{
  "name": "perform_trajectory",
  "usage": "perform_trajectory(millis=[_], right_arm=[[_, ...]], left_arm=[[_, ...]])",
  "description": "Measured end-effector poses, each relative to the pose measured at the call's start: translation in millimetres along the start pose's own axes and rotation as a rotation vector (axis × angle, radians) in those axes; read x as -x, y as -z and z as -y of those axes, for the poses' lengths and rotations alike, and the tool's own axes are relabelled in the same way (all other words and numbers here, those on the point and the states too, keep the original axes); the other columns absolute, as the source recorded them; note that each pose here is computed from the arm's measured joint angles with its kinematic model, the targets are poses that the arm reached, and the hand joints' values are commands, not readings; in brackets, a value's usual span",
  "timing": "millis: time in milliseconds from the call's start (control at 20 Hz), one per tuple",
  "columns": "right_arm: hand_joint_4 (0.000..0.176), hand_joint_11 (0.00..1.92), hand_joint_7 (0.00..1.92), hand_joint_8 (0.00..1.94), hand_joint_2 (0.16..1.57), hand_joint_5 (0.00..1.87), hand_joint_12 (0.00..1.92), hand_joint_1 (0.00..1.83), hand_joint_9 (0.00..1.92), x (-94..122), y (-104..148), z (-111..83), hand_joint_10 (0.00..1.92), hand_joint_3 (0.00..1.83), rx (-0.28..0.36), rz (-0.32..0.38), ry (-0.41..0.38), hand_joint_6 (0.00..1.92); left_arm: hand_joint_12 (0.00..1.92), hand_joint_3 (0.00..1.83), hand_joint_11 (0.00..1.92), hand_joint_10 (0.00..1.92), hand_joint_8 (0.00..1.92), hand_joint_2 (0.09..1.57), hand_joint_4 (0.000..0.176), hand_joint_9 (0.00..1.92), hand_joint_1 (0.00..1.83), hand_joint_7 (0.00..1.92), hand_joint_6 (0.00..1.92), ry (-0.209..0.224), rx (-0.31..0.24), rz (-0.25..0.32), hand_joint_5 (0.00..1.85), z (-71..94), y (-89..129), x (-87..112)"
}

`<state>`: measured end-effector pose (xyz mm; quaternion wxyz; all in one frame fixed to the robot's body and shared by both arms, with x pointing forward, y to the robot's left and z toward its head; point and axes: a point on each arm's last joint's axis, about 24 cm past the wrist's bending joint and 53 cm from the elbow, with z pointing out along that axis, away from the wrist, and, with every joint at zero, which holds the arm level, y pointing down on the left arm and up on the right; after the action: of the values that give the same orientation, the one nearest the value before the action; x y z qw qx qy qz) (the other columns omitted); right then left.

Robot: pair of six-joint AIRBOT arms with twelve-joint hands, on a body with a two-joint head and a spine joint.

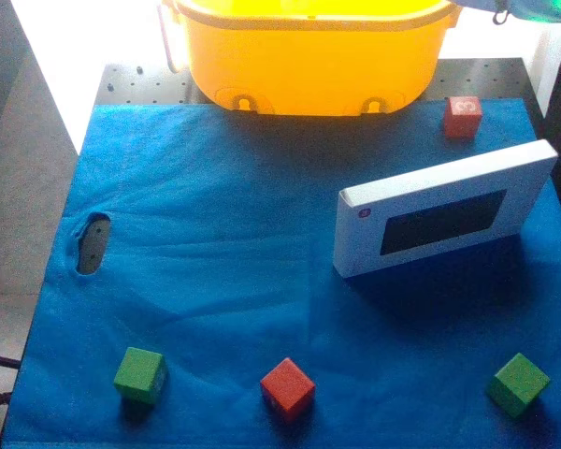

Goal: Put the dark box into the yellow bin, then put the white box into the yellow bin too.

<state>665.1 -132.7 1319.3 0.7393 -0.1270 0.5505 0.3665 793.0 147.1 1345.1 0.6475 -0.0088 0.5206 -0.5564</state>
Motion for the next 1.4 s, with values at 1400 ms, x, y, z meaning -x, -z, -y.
perform_trajectory(millis=[1400], right_arm=[[0.024,0.0,0.28,0.0,0.77,0.01,0.53,0.57,0.21,-54,40,9.6,0.01,0.0,-0.073,-0.151,-0.112,0.0]], left_arm=[[0.85,0.0,0.0,0.02,0.02,0.89,0.12,0.43,0.97,0.46,0.01,0.027,0.106,-0.028,0.41,-31.8,34,3.6]])
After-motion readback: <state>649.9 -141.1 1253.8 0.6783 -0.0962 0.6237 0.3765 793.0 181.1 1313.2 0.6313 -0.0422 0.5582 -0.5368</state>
